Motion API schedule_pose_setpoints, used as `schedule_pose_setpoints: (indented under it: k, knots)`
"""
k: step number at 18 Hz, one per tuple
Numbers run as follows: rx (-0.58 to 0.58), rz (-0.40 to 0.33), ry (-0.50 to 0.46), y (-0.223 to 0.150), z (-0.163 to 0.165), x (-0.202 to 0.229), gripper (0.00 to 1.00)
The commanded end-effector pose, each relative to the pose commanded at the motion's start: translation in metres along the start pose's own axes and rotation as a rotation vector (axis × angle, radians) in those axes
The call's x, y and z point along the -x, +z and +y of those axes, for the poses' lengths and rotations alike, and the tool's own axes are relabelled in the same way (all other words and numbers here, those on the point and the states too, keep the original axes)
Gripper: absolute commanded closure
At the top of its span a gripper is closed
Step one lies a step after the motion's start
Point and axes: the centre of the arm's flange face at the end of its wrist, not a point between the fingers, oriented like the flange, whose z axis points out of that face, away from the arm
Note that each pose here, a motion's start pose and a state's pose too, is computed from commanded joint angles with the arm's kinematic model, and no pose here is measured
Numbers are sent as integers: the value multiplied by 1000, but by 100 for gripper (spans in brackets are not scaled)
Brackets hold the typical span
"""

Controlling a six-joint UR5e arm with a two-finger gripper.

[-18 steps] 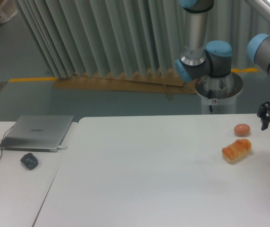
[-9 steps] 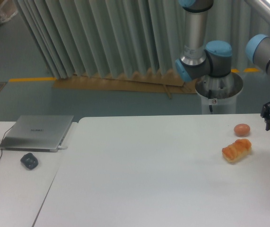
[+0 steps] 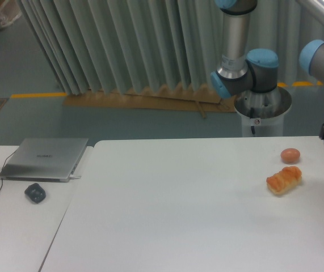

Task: Place the red pepper on the table

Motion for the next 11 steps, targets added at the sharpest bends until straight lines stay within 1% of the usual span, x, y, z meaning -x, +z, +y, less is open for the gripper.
schedule_pose_setpoints:
  k: [2, 3, 4, 5, 6, 7, 9, 11]
  knots:
    - [45, 1, 56, 5, 29, 5, 0]
    - [82, -4, 67, 8, 50, 6, 0]
    - [91, 4, 4, 14, 87, 8, 0]
    - [72, 48, -107, 38, 121, 0, 0]
    - [30, 49, -206, 41, 139, -3, 0]
    - [-2, 56, -227, 41, 147, -5, 0]
    - [-19, 102, -202, 38, 134, -6, 0]
    - [-22, 118, -153, 42, 128, -8, 0]
